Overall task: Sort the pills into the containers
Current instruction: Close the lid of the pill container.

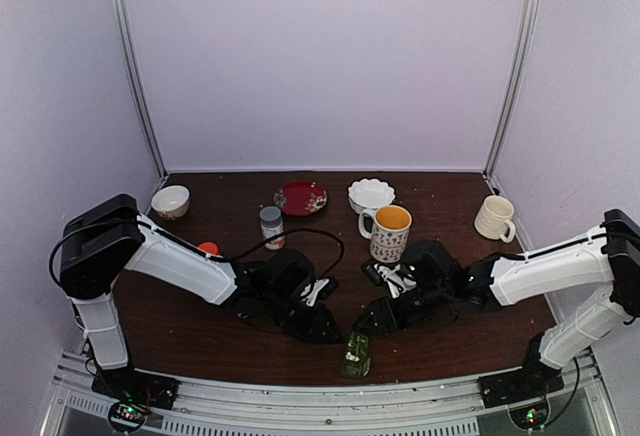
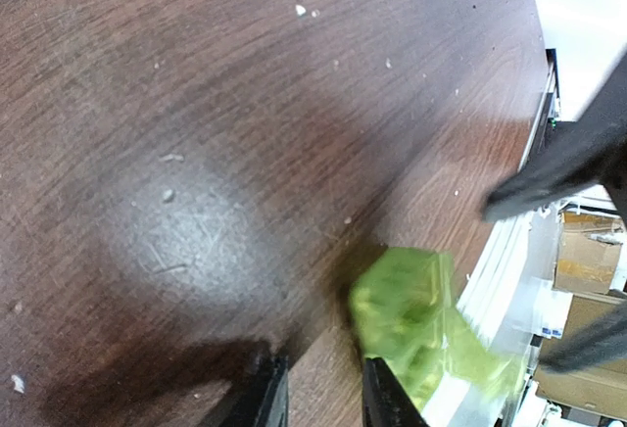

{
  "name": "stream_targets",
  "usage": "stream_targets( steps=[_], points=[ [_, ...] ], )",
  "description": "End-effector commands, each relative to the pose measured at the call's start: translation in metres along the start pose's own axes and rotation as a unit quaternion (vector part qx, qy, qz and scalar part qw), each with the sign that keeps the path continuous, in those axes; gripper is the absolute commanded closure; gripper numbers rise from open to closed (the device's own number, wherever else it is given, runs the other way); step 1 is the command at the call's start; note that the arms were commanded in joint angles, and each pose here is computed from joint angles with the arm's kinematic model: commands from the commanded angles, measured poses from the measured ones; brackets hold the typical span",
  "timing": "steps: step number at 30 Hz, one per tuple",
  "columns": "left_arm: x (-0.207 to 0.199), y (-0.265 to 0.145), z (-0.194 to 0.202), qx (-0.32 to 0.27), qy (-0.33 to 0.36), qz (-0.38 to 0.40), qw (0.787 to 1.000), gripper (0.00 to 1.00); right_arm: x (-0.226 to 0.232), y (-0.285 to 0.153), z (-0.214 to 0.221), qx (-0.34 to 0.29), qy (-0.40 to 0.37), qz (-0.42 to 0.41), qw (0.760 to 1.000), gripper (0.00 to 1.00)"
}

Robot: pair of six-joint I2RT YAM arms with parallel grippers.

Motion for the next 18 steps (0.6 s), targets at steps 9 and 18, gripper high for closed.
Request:
stream_targets(
  steps=[9, 18],
  points=[
    [-0.020, -0.009, -0.011, -0.024, 0.021, 0.018, 0.999, 0.71, 0.000, -0.007, 0.041, 0.002, 0.038, -0.046, 0.998, 0.48],
    [-0.030, -0.017, -0.012, -0.037, 0.028, 0.040, 0.998, 0.70, 0.015, 0.007, 0.046, 0.006, 0.029, -0.084, 0.996, 0.41]
  ],
)
Point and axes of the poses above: each gripper's point midway between its finger pads, its own y axis out along the fingers, its own x axis along the line the jaws close on, z = x × y, the point moved 1 cm from there along -y, back along the fingers, and after that the axes turned 5 degrees about -y, right-handed, at the moved point
